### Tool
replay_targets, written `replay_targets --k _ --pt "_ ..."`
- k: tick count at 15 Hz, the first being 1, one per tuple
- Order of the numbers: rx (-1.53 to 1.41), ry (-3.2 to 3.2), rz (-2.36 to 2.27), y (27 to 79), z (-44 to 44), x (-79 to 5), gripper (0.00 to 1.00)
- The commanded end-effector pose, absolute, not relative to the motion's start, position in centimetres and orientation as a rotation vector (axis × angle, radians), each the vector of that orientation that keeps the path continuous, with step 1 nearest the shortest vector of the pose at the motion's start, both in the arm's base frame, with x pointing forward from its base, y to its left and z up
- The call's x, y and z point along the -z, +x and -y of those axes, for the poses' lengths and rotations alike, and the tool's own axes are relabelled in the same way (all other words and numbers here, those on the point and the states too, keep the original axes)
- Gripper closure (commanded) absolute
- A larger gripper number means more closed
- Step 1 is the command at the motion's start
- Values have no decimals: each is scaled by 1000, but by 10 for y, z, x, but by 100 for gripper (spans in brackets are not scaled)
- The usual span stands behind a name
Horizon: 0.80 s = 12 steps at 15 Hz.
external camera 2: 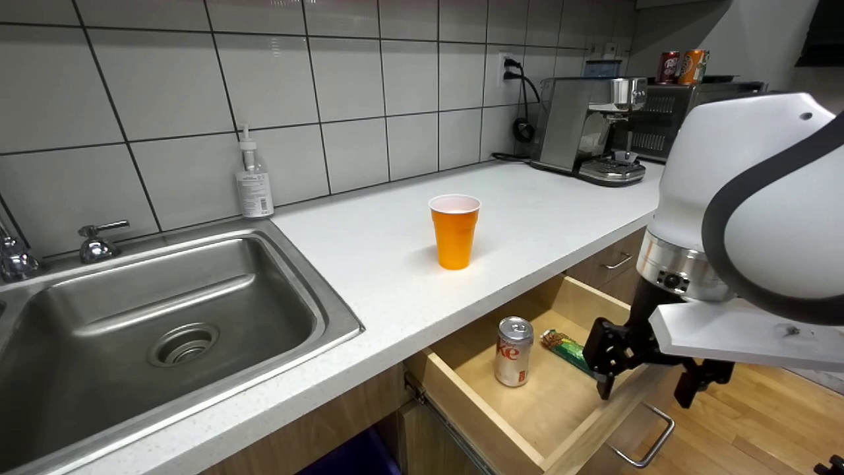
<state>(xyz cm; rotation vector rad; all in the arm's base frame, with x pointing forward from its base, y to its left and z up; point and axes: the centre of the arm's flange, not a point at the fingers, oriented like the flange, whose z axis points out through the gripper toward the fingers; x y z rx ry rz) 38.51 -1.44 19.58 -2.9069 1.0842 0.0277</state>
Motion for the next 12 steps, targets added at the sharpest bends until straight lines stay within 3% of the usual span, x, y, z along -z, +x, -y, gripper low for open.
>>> replay_targets --k 1,12 --pt "9 -2895 -1134 393 11 -188 0" --pt "2 -2851 -1249 392 20 -176 0"
